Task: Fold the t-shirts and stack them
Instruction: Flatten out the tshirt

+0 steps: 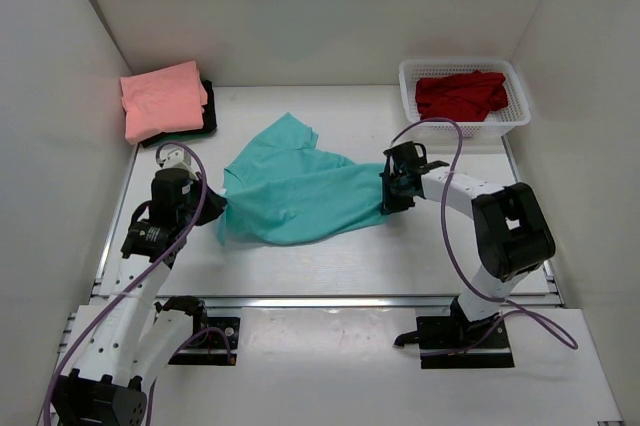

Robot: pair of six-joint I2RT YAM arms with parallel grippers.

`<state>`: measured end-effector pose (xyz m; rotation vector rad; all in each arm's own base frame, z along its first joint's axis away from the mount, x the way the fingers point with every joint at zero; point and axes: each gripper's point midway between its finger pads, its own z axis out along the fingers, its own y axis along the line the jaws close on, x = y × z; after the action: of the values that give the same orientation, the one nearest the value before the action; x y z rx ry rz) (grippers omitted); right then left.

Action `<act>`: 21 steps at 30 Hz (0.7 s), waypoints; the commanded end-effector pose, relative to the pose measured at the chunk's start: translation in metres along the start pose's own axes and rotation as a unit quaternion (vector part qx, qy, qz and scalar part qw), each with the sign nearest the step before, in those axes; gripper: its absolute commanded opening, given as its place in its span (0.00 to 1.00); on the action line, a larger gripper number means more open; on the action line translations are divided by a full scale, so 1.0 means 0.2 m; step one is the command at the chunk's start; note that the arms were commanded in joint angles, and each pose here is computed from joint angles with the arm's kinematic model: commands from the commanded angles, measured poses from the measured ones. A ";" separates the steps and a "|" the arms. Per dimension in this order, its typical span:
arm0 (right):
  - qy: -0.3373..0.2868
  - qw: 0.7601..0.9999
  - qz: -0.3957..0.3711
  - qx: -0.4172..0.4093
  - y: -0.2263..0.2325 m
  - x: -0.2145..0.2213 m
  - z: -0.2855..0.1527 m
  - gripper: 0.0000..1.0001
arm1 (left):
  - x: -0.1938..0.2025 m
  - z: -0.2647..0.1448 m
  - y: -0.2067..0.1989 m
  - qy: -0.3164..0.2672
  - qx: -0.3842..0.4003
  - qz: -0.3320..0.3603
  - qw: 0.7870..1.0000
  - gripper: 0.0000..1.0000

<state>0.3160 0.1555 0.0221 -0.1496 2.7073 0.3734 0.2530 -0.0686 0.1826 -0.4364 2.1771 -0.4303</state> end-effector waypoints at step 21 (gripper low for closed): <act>-0.098 0.992 0.065 -0.041 -0.22 -0.58 -0.62 0.11 | -0.10 -0.05 -0.01 -0.034 -0.007 0.016 0.999 0.00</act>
<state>0.3461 0.0843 0.1533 0.0601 2.6412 0.5059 0.2535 -0.0585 0.1953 -0.4245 2.1464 -0.3744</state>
